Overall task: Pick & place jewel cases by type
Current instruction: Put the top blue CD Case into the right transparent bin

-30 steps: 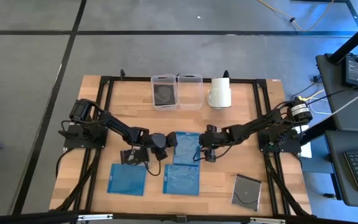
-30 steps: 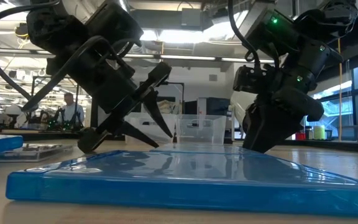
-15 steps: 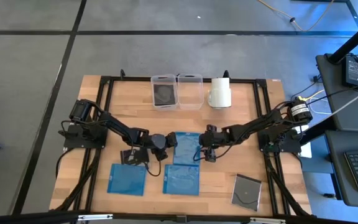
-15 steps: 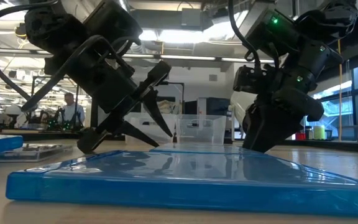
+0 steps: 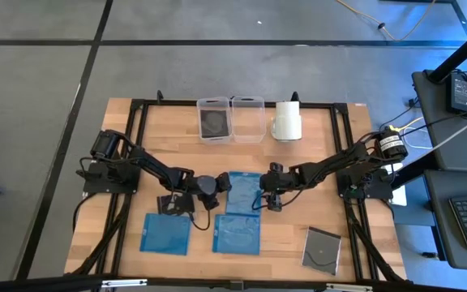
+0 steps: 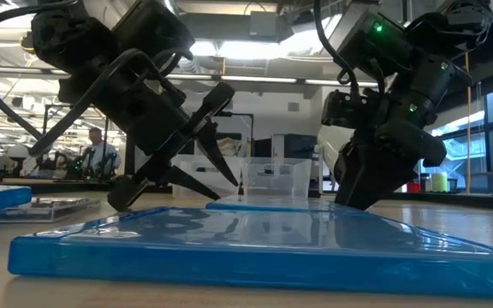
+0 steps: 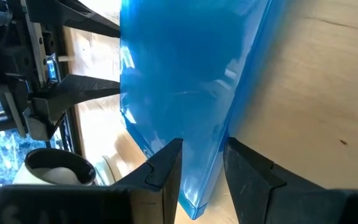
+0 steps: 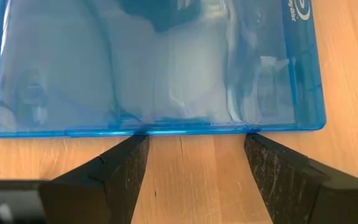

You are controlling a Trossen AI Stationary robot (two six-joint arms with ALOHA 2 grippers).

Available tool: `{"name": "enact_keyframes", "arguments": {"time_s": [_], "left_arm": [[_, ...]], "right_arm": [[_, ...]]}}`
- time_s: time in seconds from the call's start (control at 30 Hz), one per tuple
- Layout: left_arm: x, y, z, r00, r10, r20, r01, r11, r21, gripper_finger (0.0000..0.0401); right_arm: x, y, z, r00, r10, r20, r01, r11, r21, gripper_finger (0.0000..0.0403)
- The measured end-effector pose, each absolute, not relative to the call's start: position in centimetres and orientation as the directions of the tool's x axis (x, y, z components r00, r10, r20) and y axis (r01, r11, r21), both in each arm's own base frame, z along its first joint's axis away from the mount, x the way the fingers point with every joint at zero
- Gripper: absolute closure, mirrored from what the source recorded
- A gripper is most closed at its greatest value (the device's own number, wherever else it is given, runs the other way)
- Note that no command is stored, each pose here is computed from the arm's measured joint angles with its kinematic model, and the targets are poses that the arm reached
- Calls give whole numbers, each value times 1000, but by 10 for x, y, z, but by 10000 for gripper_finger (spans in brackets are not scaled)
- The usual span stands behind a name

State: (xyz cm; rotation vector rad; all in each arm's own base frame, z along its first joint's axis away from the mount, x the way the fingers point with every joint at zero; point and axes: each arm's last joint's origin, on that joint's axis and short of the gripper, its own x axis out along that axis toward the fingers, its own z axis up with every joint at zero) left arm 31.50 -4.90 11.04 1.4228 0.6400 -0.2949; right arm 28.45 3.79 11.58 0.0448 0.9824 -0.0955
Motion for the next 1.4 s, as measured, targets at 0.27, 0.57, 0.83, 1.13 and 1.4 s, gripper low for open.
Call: {"name": "enact_keyframes", "arguments": {"time_s": [0.27,0.57,0.83,1.13,1.4], "left_arm": [[314,-52,112,803,217,-555,538,139,832,292],[316,-59,118,834,236,-499,485,120,866,303],[317,-59,119,843,222,-490,477,116,871,309],[318,-60,121,854,233,-466,461,77,884,311],[318,-61,122,859,216,-464,466,47,884,311]], "right_arm": [[284,38,116,540,-65,-839,99,995,-14,130],[281,37,114,511,-71,-856,93,995,-27,130],[280,37,114,509,-71,-858,78,996,-36,130],[280,37,114,509,-70,-858,61,997,-45,130],[280,37,114,512,-70,-856,-3,997,-84,130]]}}
